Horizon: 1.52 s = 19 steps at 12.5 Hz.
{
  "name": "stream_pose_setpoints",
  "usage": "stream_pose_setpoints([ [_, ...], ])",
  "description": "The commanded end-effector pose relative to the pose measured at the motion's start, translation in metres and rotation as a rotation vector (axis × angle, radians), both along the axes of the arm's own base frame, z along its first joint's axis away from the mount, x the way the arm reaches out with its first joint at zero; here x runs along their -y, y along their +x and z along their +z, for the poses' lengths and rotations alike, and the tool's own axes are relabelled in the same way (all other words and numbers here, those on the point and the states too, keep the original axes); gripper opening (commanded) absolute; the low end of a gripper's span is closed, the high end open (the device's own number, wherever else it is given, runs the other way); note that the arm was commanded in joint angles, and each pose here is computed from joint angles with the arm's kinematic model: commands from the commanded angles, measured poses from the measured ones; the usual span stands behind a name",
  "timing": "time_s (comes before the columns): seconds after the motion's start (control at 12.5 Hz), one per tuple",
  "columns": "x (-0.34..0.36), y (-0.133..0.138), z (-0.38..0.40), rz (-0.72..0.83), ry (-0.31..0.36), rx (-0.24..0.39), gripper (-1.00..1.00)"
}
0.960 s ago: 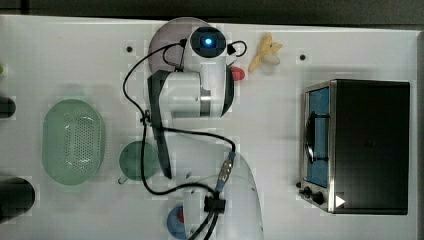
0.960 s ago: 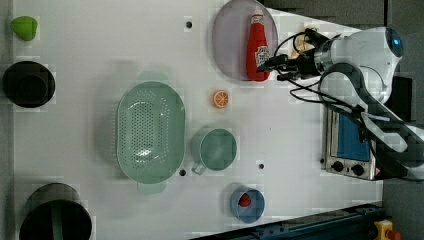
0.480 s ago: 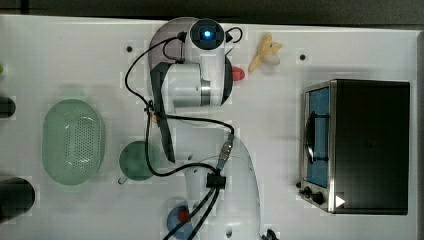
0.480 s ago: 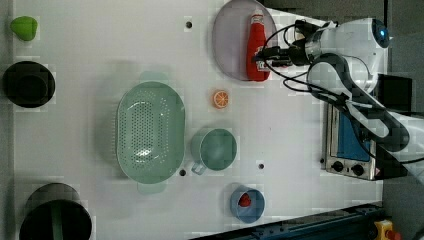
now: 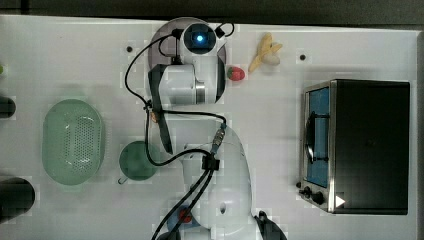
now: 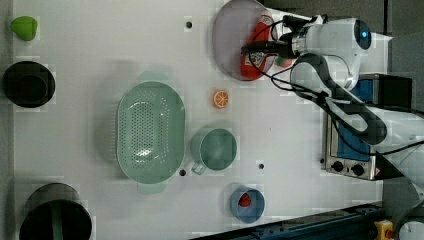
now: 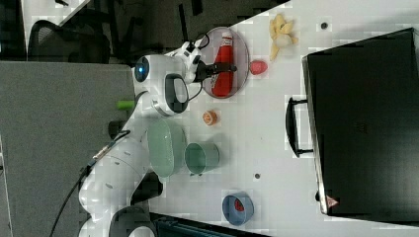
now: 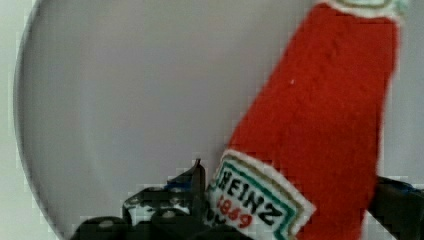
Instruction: Pick ketchup from plate and place it on table.
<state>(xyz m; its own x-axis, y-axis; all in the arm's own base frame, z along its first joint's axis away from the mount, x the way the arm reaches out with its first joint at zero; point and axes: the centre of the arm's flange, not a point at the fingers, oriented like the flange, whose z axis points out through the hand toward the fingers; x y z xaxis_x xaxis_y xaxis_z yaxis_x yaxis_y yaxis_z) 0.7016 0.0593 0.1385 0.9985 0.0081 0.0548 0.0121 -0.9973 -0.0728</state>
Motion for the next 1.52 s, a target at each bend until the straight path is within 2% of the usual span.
stream_pose_setpoints([
  [0.08,-0.002,0.005,0.012,0.066,-0.017,0.022,0.68],
  [0.24,-0.004,0.007,0.016,0.066,-0.015,0.03,0.19],
  [0.48,-0.004,0.012,0.038,0.057,-0.014,0.06,0.18],
  [0.72,0.006,0.02,0.108,-0.034,-0.017,0.115,0.18],
  [0.88,0.018,0.016,0.162,-0.081,-0.029,0.089,0.18],
  [1.2,0.042,-0.01,0.258,-0.131,-0.03,0.042,0.18],
  [1.36,0.057,-0.037,0.284,-0.153,-0.048,-0.004,0.18],
  [1.52,0.069,-0.064,0.3,-0.181,-0.045,-0.011,0.18],
])
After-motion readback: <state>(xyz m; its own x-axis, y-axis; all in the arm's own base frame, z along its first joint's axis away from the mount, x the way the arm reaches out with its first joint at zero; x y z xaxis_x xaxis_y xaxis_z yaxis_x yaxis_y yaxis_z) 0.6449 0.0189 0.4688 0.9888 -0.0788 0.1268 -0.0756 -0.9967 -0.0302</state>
